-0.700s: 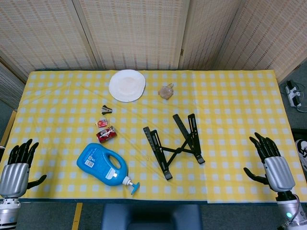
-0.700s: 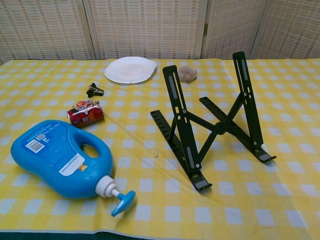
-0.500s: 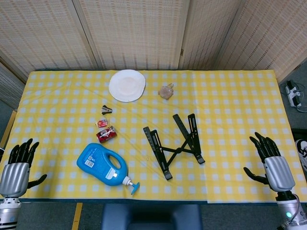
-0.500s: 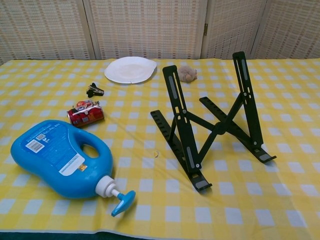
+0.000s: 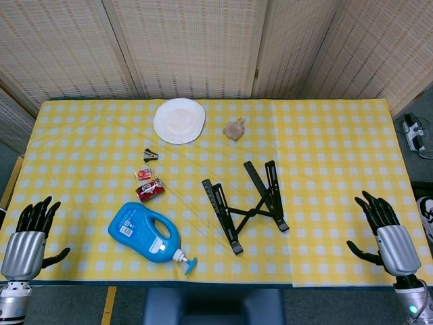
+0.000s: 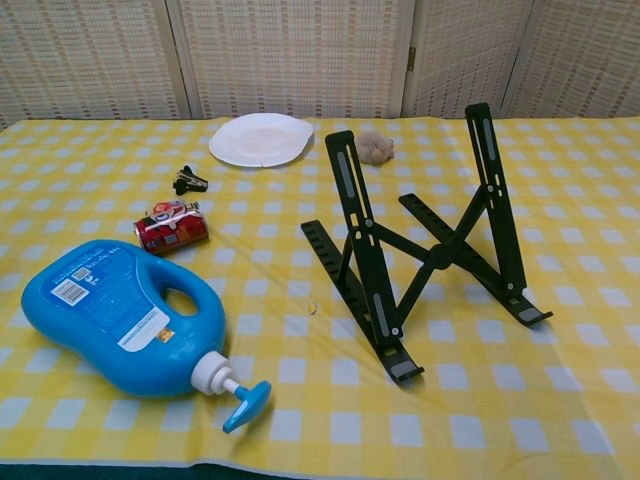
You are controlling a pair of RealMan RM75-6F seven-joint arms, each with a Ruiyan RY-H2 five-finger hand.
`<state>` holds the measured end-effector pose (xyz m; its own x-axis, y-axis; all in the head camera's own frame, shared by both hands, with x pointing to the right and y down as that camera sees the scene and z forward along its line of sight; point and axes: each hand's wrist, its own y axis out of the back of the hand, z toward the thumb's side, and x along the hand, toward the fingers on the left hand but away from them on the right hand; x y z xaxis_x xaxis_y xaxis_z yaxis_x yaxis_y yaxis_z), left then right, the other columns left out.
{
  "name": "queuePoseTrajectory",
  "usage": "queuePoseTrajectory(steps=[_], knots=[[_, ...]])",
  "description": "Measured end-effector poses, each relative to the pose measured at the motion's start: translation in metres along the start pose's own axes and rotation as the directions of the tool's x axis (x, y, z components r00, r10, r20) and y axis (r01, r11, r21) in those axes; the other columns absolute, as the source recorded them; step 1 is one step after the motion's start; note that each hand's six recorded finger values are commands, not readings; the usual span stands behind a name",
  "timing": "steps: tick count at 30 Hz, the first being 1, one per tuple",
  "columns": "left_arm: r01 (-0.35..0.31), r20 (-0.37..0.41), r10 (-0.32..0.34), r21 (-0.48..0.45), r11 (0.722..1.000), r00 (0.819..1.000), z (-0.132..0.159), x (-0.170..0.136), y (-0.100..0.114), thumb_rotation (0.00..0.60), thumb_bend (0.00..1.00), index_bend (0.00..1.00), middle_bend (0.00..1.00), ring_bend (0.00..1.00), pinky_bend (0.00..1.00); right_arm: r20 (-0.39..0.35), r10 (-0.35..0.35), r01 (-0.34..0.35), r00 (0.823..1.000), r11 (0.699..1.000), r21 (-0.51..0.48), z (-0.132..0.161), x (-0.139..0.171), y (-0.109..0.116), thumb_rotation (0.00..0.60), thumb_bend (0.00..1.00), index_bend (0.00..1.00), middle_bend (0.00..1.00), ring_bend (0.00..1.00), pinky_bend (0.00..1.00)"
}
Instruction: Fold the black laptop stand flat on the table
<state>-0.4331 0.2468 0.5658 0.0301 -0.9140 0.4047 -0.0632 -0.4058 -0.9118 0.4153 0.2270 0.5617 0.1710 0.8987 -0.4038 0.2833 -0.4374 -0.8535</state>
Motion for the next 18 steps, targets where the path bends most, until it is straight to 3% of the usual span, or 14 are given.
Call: queuePoseTrajectory(steps=[10, 18], knots=[[0.013, 0.000, -0.013, 0.003, 1.000, 1.000, 0.001, -0.001, -0.003, 0.600, 0.15, 0.06, 0.02, 0.03, 0.00, 0.014, 0.003, -0.003, 1.000, 1.000, -0.005, -0.003, -0.001, -0.003, 0.600, 0.27, 0.00, 0.00, 0.01, 0.00], [0.029, -0.002, -0.029, 0.003, 1.000, 1.000, 0.002, 0.001, -0.007, 0.600, 0.15, 0.06, 0.02, 0.03, 0.00, 0.028, 0.097, -0.096, 0.995, 0.995, -0.033, -0.003, -0.018, -0.022, 0.600, 0.27, 0.00, 0.00, 0.01, 0.00]])
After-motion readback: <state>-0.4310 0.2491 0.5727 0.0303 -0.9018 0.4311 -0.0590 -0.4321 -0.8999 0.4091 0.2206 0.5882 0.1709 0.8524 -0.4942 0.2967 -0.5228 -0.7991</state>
